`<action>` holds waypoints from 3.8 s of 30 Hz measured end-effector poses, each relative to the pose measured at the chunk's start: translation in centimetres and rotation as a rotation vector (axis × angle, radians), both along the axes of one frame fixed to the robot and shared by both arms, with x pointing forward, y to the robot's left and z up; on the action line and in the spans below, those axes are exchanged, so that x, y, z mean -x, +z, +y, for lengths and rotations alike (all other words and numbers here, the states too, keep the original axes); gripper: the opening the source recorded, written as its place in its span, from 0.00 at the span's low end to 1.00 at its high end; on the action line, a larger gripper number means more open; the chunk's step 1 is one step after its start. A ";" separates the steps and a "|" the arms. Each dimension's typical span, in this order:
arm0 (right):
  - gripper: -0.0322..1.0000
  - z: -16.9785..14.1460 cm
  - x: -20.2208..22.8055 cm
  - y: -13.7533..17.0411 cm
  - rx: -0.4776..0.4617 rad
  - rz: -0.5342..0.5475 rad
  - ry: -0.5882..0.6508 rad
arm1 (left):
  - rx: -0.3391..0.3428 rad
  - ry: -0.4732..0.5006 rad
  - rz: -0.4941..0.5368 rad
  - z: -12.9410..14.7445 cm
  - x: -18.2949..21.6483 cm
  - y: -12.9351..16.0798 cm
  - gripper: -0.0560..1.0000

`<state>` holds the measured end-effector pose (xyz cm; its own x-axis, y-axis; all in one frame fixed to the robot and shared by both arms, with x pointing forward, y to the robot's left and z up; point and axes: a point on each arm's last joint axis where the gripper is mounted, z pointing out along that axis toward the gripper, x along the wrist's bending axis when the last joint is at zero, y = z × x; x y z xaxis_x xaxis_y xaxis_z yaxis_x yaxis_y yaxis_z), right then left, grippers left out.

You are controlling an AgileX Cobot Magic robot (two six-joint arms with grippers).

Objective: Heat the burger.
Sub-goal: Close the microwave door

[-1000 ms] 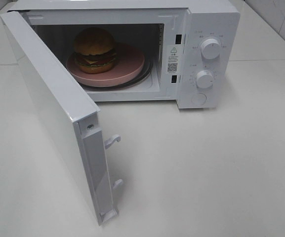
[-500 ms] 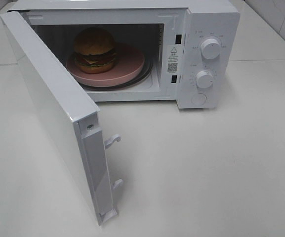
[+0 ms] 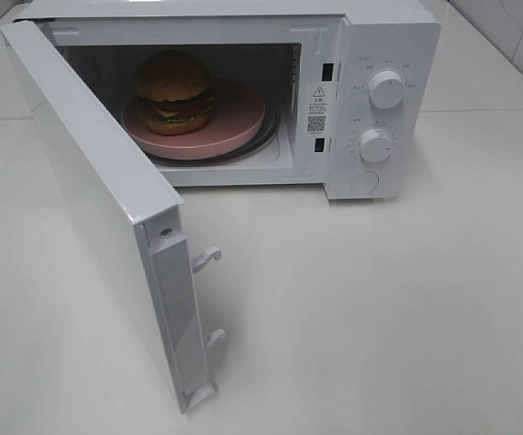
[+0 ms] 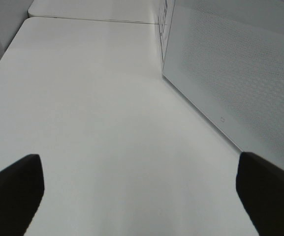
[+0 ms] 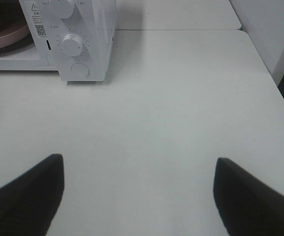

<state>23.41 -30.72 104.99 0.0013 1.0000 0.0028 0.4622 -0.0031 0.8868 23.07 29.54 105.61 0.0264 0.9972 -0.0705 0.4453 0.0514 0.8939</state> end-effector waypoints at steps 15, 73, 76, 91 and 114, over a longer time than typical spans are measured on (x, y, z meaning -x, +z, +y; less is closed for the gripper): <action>0.75 0.0 0.0 0.0 0.000 0.000 0.000 | 0.007 0.010 -0.182 0.1 -0.3 1.9 0.79; 0.75 0.0 0.0 0.0 0.000 0.000 0.000 | 0.049 -0.221 -0.350 -1.8 -22.3 -7.9 0.05; 0.75 0.0 0.0 0.0 0.000 0.000 0.000 | 0.056 -0.297 -0.300 -2.4 -23.6 -8.9 0.05; 0.75 0.0 0.0 0.0 0.000 0.000 0.000 | 0.145 -0.472 -0.219 -5.0 -27.7 -11.1 0.05; 0.75 0.0 0.0 0.0 0.000 0.000 0.000 | 0.175 -0.649 -0.241 -14.2 -30.5 -11.3 0.05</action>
<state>23.41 -30.72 104.99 0.0013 1.0000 0.0028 0.4622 -0.0031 0.8868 53.57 15.38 94.28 0.6457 0.7497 -0.1451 0.2254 -0.0056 0.9743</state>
